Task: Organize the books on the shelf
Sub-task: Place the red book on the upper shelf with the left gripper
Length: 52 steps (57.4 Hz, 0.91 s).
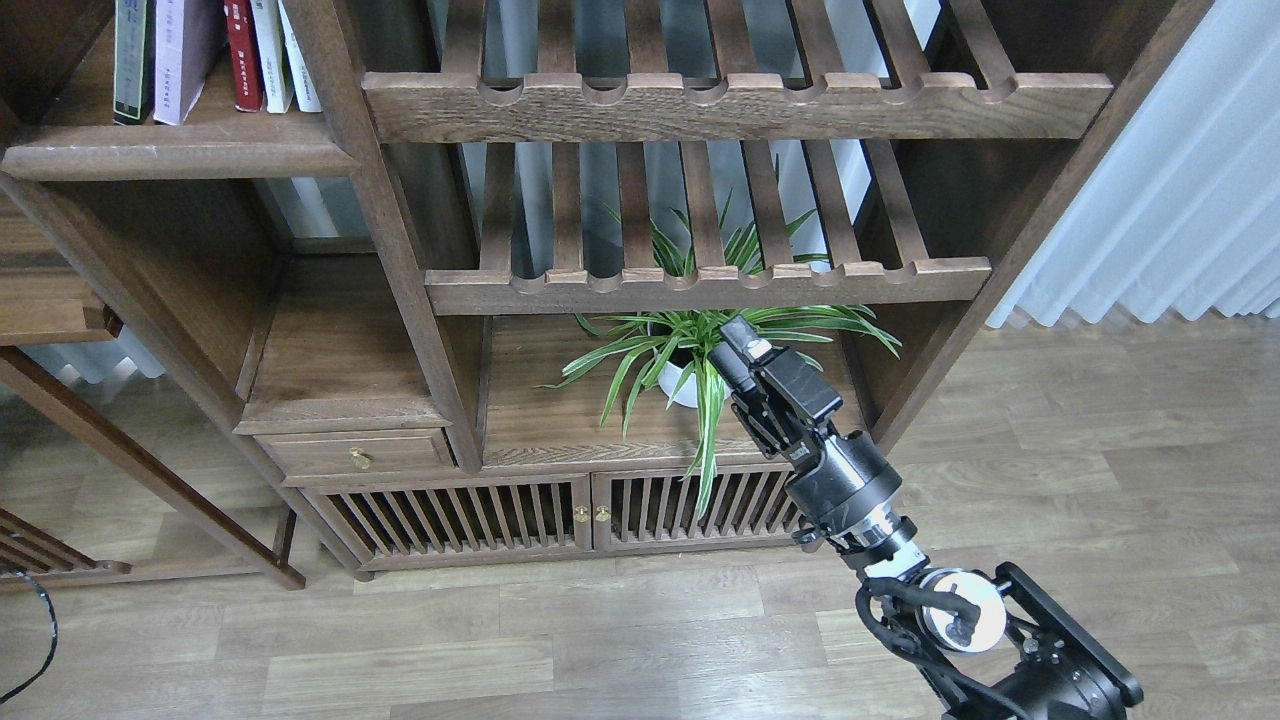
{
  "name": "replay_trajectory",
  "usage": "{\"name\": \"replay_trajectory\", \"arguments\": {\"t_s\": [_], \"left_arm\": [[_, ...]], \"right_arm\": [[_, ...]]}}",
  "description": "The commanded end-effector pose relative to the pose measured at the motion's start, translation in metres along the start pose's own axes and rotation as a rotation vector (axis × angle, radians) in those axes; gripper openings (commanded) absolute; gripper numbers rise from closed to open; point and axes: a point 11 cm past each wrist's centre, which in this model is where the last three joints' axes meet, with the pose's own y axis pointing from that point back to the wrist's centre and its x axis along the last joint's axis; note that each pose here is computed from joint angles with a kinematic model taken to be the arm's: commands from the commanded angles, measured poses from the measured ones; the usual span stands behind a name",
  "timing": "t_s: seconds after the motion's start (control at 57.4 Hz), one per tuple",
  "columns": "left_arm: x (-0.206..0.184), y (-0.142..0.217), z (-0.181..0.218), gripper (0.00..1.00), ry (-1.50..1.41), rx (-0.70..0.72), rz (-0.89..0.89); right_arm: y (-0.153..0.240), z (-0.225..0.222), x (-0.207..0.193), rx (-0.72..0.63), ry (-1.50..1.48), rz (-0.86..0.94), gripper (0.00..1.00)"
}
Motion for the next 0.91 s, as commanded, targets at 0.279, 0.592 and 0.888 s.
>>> {"name": "replay_trajectory", "arguments": {"t_s": [0.279,0.592,0.888], "left_arm": [[0.018,0.007,-0.002,0.00,-0.131,0.063,0.105],[0.043,0.021,-0.018,0.00,-0.171,0.100,0.215],[0.054,0.032,-0.037,0.00,-0.178,0.102,0.286]], "right_arm": [[0.000,0.000,0.000,-0.001,0.002,0.001,0.62],[-0.004,0.005,-0.002,0.000,-0.011,-0.012,0.62],[-0.005,0.006,-0.002,0.000,-0.013,-0.013,0.62]]}}
